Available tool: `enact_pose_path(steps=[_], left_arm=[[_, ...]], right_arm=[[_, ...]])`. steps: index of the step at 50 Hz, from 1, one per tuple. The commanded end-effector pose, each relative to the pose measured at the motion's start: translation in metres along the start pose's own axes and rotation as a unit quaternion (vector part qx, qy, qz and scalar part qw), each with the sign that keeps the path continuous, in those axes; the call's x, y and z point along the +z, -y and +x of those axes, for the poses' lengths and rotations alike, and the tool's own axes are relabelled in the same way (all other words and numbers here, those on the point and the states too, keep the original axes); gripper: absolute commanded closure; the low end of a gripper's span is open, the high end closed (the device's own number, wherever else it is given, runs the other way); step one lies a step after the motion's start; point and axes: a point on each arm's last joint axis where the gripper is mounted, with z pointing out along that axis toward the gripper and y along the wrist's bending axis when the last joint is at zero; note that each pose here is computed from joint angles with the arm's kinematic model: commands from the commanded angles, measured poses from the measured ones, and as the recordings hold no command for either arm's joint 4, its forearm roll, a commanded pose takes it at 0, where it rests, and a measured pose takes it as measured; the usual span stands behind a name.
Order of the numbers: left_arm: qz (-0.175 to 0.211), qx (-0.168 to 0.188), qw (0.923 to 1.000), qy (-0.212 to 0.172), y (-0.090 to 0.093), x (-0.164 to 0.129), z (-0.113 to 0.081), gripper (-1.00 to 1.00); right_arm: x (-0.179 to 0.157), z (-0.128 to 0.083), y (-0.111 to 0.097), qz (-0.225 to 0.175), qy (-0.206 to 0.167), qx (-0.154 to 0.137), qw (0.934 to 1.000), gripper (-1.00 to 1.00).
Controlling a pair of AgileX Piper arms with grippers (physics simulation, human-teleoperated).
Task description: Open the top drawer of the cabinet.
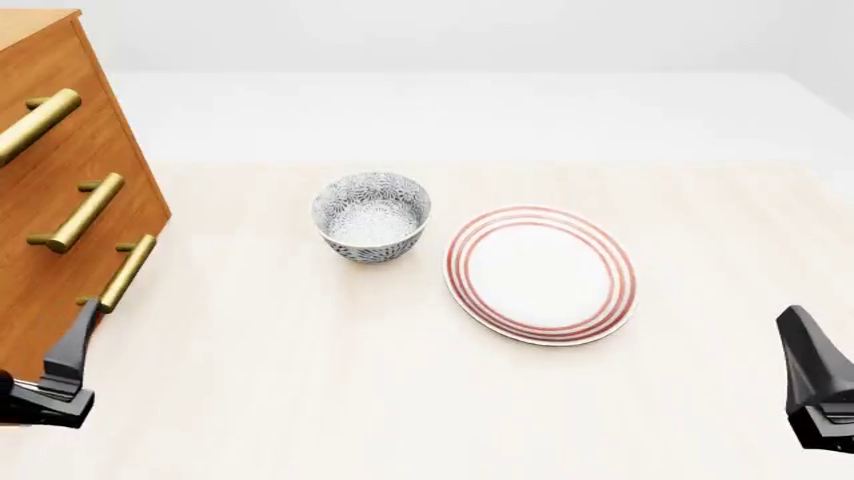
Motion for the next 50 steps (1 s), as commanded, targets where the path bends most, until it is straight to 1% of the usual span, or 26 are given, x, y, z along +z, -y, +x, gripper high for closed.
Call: enact_pose_path(steps=[1, 2, 4, 5, 6, 8, 9, 10, 11, 12, 16, 20, 21, 24, 26, 27, 32, 33, 35, 36, 40, 43, 45, 46, 50], left_arm=[[-0.001, 0.07, 0.9975, -0.001, -0.006, 0.007, -0.01, -1.0], [-0.001, 0.07, 0.9975, -0.001, -0.006, 0.007, -0.01, -1.0], [-0.004, 0.096, 0.9954, 0.002, -0.009, 0.007, -0.016, -1.0], [-0.004, 0.096, 0.9954, 0.002, -0.009, 0.006, -0.016, -1.0], [-0.01, 0.107, 0.9942, 0.001, -0.011, 0.004, -0.018, -1.0], [-0.01, 0.126, 0.992, -0.001, -0.012, 0.005, -0.02, -1.0], [-0.011, 0.124, 0.9922, 0.007, -0.014, 0.003, -0.026, -1.0], [-0.015, 0.143, 0.9896, 0.007, -0.017, 0.002, -0.029, -1.0], [-0.015, 0.143, 0.9896, 0.007, -0.017, 0.002, -0.029, -1.0], [-0.019, 0.156, 0.9875, 0.007, -0.019, 0.001, -0.032, -1.0], [-0.019, 0.171, 0.985, 0.008, -0.023, 0.004, -0.041, -1.0], [-0.022, 0.203, 0.9789, 0.0, -0.024, 0.01, -0.039, -1.0], [-0.022, 0.203, 0.9789, 0.0, -0.024, 0.01, -0.039, -1.0], [-0.019, 0.224, 0.9745, -0.003, -0.024, 0.014, -0.039, -1.0], [-0.026, 0.249, 0.9682, -0.007, -0.025, 0.016, -0.037, -1.0], [-0.025, 0.256, 0.9663, -0.004, -0.025, 0.018, -0.039, -1.0], [-0.027, 0.276, 0.9606, -0.001, -0.028, 0.021, -0.045, -1.0], [-0.028, 0.288, 0.9571, -0.002, -0.028, 0.023, -0.044, -1.0], [-0.029, 0.287, 0.9574, 0.0, -0.032, 0.023, -0.051, -1.0], [-0.029, 0.292, 0.9561, 0.0, -0.033, 0.024, -0.053, -1.0], [-0.034, 0.311, 0.9497, -0.005, -0.036, 0.028, -0.055, -1.0], [-0.035, 0.332, 0.9425, -0.01, -0.036, 0.033, -0.052, -1.0], [-0.034, 0.336, 0.9413, -0.011, -0.036, 0.034, -0.052, -1.0], [-0.034, 0.349, 0.9363, -0.014, -0.035, 0.039, -0.05, -1.0], [-0.033, 0.36, 0.9323, -0.015, -0.037, 0.046, -0.051, -1.0]], right_arm=[[0.0, 0.0, 0.0, 0.0, 0.0, 0.0, 1.0, -1.0], [0.0, 0.0, 0.0, 0.0, 0.0, 0.0, 1.0, -1.0], [0.0, 0.0, 0.0, 0.0, 0.0, 0.0, 1.0, -1.0], [0.0, 0.0, 0.0, 0.0, 0.0, 0.0, 1.0, -1.0], [0.0, 0.0, 0.0, 0.0, 0.0, 0.0, 1.0, -1.0], [0.0, 0.0, 0.0, 0.0, 0.0, 0.0, 1.0, -1.0], [0.0, 0.0, 0.0, 0.0, 0.0, 0.0, 1.0, -1.0], [0.0, 0.0, 0.0, 0.0, 0.0, 0.0, 1.0, -1.0], [0.0, 0.0, 0.0, 0.0, 0.0, 0.0, 1.0, -1.0], [0.0, 0.0, 0.0, 0.0, 0.0, 0.0, 1.0, -1.0], [0.0, 0.0, 0.0, 0.0, 0.0, 0.0, 1.0, -1.0], [0.0, 0.0, 0.0, 0.0, 0.0, 0.0, 1.0, -1.0], [0.0, 0.0, 0.0, 0.0, 0.0, 0.0, 1.0, -1.0], [0.0, 0.0, 0.0, 0.0, 0.0, 0.0, 1.0, -1.0], [0.0, 0.0, 0.0, 0.0, 0.0, 0.0, 1.0, -1.0], [0.0, 0.0, 0.0, 0.0, 0.0, 0.0, 1.0, -1.0], [0.0, 0.0, 0.0, 0.0, 0.0, 0.0, 1.0, -1.0], [0.0, 0.0, 0.0, 0.0, 0.0, 0.0, 1.0, -1.0], [0.0, 0.0, 0.0, 0.0, 0.0, 0.0, 1.0, -1.0], [0.0, 0.0, 0.0, 0.0, 0.0, 0.0, 1.0, -1.0], [0.0, 0.0, 0.0, 0.0, 0.0, 0.0, 1.0, -1.0], [0.0, 0.0, 0.0, 0.0, 0.0, 0.0, 1.0, -1.0], [0.0, 0.0, 0.0, 0.0, 0.0, 0.0, 1.0, -1.0], [0.0, 0.0, 0.0, 0.0, 0.0, 0.0, 1.0, -1.0], [0.0, 0.0, 0.0, 0.0, 0.0, 0.0, 1.0, -1.0]])
